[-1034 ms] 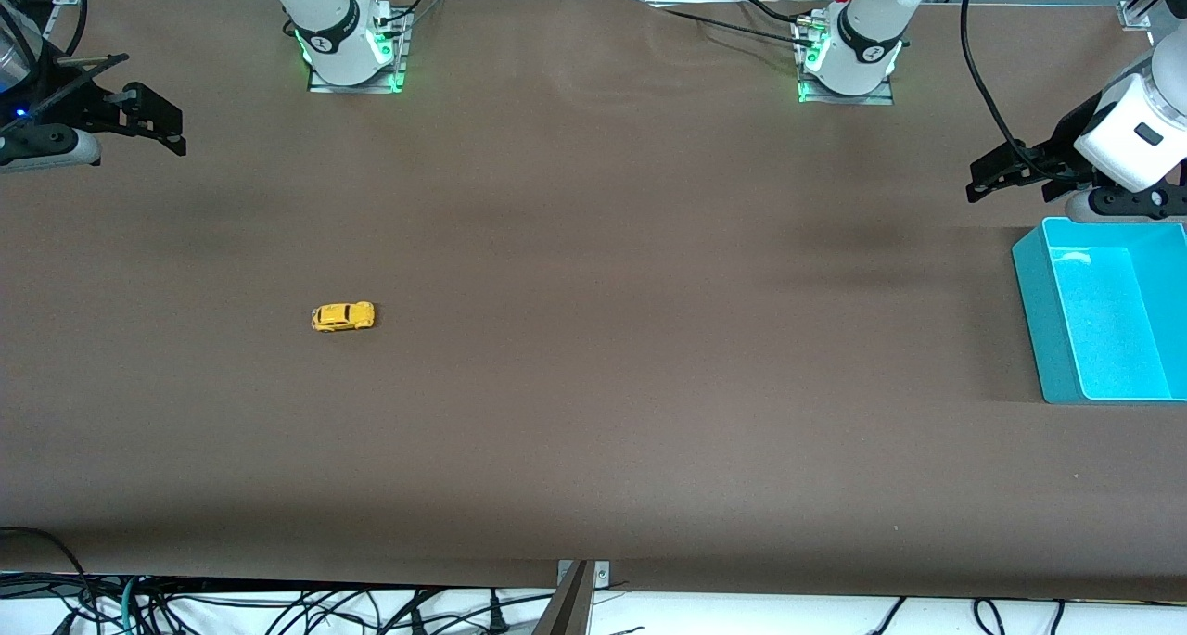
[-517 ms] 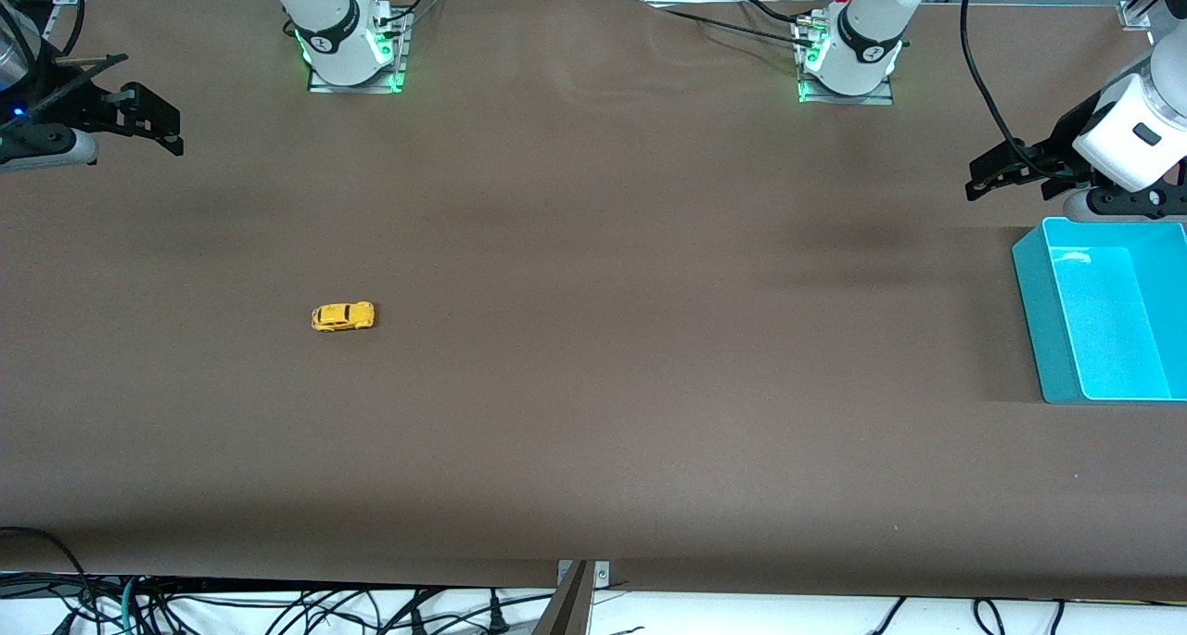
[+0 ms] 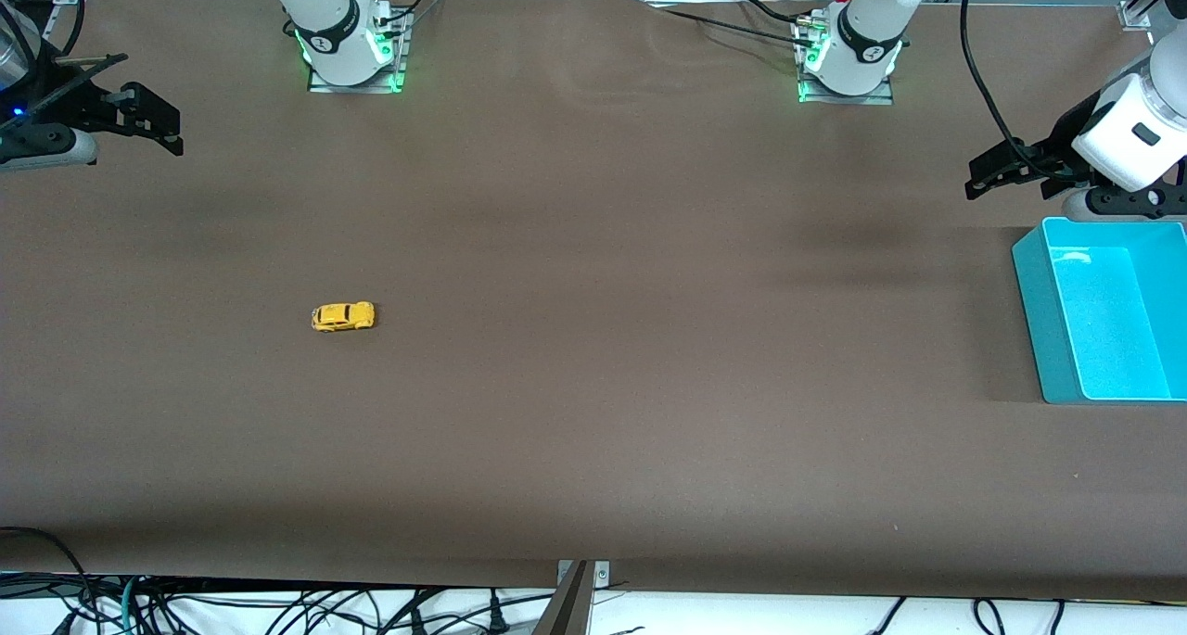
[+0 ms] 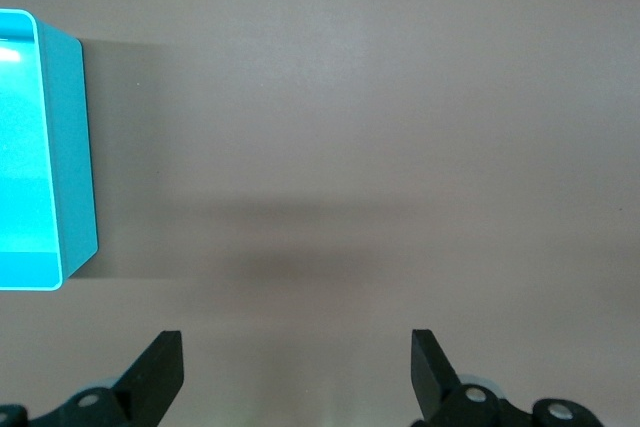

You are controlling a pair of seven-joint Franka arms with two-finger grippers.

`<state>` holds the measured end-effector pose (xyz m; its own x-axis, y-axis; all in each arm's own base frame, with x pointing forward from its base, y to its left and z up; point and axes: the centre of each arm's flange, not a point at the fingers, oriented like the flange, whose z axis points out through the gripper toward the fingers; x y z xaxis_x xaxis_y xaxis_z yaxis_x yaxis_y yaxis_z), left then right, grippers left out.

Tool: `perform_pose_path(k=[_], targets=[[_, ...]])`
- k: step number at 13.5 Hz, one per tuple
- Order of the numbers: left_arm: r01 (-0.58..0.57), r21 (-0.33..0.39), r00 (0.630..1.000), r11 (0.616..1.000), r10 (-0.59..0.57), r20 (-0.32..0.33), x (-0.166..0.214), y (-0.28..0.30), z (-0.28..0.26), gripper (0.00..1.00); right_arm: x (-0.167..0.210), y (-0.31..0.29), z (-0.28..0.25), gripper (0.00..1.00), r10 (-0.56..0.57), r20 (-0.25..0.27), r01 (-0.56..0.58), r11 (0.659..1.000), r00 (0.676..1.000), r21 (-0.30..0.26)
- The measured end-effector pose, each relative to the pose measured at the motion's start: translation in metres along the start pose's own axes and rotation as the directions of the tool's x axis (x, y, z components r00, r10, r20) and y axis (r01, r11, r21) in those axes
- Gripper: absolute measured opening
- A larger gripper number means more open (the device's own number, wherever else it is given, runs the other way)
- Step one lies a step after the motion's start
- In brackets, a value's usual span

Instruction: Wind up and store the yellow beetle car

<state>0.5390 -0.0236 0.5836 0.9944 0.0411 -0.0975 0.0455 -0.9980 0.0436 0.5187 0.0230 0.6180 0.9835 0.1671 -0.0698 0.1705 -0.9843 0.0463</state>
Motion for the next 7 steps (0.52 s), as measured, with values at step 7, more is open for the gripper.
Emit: perform_pose_path(k=[7], targets=[[-0.003,0.001,1.0,1.0,0.003,0.01,-0.0015,0.0017,-0.0002,1.0,-0.004,-0.0002,-0.0069,1.0,-0.004,-0.016,0.004,1.0,1.0,-0.003]])
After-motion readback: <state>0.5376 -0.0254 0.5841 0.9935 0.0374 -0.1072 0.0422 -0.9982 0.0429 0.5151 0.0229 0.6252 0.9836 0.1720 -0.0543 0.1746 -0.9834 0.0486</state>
